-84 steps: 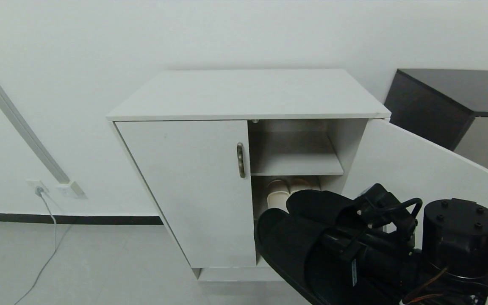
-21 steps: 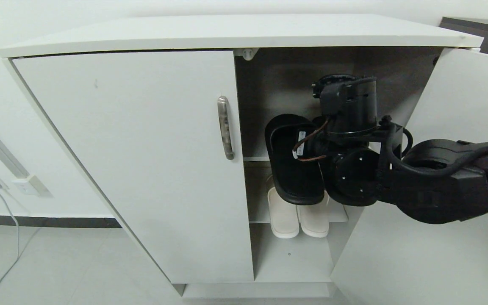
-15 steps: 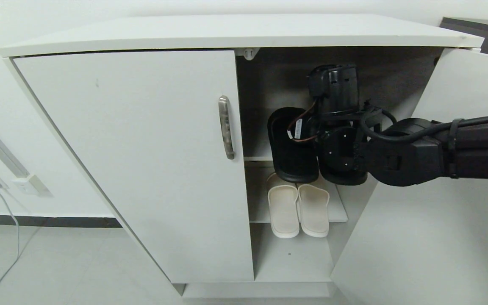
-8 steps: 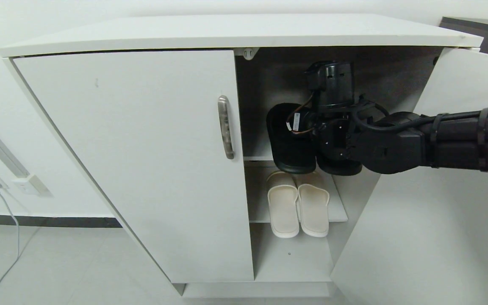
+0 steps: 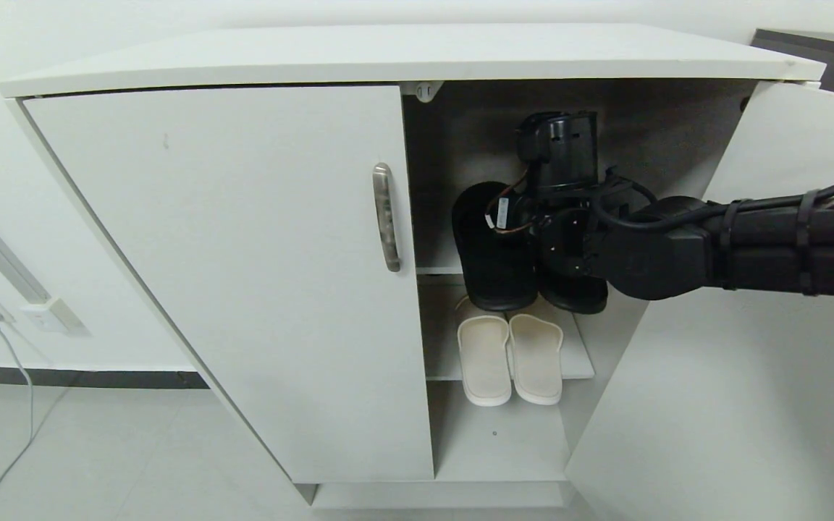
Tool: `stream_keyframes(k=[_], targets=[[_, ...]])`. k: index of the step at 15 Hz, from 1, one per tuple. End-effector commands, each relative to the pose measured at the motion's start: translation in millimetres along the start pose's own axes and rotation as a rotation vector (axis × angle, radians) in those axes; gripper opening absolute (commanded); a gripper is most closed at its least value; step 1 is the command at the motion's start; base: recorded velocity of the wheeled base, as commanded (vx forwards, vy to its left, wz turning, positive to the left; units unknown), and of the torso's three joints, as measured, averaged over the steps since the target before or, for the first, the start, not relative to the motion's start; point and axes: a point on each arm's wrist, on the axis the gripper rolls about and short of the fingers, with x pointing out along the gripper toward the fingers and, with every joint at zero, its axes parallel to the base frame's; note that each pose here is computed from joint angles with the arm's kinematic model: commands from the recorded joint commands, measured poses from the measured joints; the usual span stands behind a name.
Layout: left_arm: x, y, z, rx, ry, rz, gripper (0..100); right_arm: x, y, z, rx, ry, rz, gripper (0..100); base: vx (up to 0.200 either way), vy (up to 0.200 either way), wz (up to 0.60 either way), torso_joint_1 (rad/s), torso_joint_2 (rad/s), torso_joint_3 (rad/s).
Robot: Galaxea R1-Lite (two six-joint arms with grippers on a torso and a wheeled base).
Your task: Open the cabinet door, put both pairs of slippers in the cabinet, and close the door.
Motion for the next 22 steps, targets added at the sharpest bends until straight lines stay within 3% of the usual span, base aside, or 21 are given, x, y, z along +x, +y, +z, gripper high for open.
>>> stream_keyframes(k=[1,6,14,15,19,20,22], targets=[[0.1,0.0,0.0,-0.001,0.001,0.001,0,0.7,-0.5,-1.5,-0.004,0.005,-0.003,100,0.000,0.000,0.00,0.000,0.00,0.000],[0.1,0.0,0.0,-0.001,0.001,0.001,0,-21.5,-6.7,4.6,-0.008,0.010,0.012,100,0.000,0.000,0.00,0.000,0.00,0.000],[0.1,0.0,0.0,-0.001,0.001,0.001,0,-127.1,-21.9,2.7,-0.036,0.051,0.183,100,0.000,0.000,0.00,0.000,0.00,0.000],[0.1,0.0,0.0,-0.001,0.001,0.003,0,-152.7,-30.3,-5.3,-0.037,0.054,0.244,100,0.000,0.000,0.00,0.000,0.00,0.000],[0.1,0.0,0.0,-0.003,0.001,0.003,0,-176.1,-49.3,-41.3,-0.062,0.087,0.364,100,0.000,0.000,0.00,0.000,0.00,0.000],[0.1,0.0,0.0,-0.003,0.001,0.003,0,-177.0,-52.5,-49.9,-0.066,0.097,0.388,0,0.000,0.000,0.00,0.000,0.00,0.000],[0.1,0.0,0.0,-0.003,0.001,0.003,0,-175.6,-53.3,-60.3,-0.076,0.098,0.393,0,0.000,0.000,0.00,0.000,0.00,0.000]])
